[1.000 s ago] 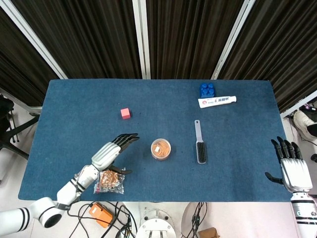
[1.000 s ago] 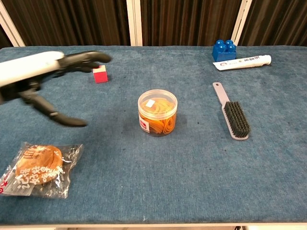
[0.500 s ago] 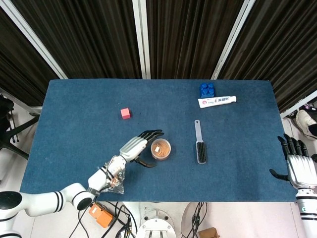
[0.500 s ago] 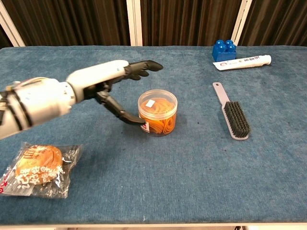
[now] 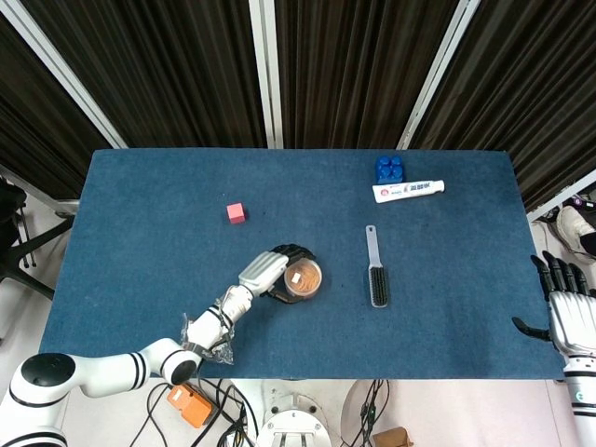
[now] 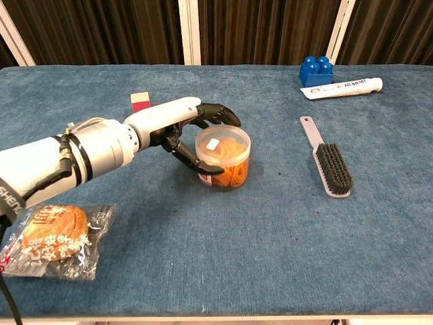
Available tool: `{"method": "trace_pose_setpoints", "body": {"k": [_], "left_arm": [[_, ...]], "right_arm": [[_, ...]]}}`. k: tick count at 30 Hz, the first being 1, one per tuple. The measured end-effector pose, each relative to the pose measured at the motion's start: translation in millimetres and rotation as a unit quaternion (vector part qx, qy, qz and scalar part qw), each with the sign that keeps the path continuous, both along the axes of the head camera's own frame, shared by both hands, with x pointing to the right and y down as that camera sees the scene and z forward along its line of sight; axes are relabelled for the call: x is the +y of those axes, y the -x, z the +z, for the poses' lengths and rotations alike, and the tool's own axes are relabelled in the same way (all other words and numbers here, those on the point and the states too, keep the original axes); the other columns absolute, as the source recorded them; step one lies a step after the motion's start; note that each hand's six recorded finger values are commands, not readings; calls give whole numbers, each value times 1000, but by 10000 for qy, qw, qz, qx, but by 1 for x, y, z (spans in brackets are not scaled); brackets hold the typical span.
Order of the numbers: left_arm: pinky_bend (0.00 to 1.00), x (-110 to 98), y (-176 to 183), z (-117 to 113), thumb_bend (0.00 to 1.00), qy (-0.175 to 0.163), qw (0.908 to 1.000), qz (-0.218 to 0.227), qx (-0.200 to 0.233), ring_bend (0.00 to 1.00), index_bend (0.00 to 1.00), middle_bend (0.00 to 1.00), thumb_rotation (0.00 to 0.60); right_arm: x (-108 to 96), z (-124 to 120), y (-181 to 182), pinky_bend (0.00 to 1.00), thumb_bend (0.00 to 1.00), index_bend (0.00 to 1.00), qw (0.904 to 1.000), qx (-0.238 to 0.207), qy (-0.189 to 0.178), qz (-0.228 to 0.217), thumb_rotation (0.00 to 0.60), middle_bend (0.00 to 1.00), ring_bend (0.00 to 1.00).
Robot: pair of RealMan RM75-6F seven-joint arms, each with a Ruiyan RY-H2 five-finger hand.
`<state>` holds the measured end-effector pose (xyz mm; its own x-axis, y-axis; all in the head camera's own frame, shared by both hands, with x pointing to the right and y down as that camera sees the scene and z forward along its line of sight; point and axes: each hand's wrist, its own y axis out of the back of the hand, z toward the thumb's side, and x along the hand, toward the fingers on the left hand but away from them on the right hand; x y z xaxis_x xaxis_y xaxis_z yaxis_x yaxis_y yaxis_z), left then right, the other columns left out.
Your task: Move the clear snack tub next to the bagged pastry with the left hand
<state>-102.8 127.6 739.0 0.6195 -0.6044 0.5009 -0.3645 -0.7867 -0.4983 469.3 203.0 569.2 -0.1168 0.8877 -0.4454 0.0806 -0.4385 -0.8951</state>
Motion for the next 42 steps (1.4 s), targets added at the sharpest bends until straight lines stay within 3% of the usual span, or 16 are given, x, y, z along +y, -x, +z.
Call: {"method": "trace_pose_setpoints", "body": {"k": [4,9,15,19,22,27,34,42], "left_arm": [[390,-3,0,-1,453,-121,9999,-74,-3,470,448,423,600],[480,-3,3,-12,584,-337,9994,-107,55,569,519,494,600],[495,-4,33,-48,594,-1054,9944,-114,-10,583,535,508,600],[495,2,85,-76,595,-1508,9876,-249,-370,582,535,508,600],[494,13,129,-90,589,-1621,9830,-478,-724,583,535,508,600],[495,33,169,-87,572,-1332,9834,-851,-886,578,535,506,600],[484,50,207,-66,521,-964,9847,-1124,-924,550,535,500,600],[387,59,221,-48,234,-537,9882,-1148,-866,413,458,426,600]], "right_arm": [[0,-2,-1,0,272,0,10000,-12,-22,1,600,0,0],[1,-2,-1,0,272,0,10000,-13,-19,-8,600,0,0],[2,-2,1,0,271,0,10000,-6,-22,-51,600,0,0],[3,-2,3,0,271,0,10000,11,-31,-92,600,0,0],[3,-1,5,0,272,0,9999,25,-18,-104,600,0,0],[3,1,6,0,272,0,9999,64,-7,-118,600,0,0],[3,0,6,0,272,0,9999,66,-12,-110,600,0,0],[3,-1,5,0,272,0,9999,55,-25,-85,600,0,0]]}}
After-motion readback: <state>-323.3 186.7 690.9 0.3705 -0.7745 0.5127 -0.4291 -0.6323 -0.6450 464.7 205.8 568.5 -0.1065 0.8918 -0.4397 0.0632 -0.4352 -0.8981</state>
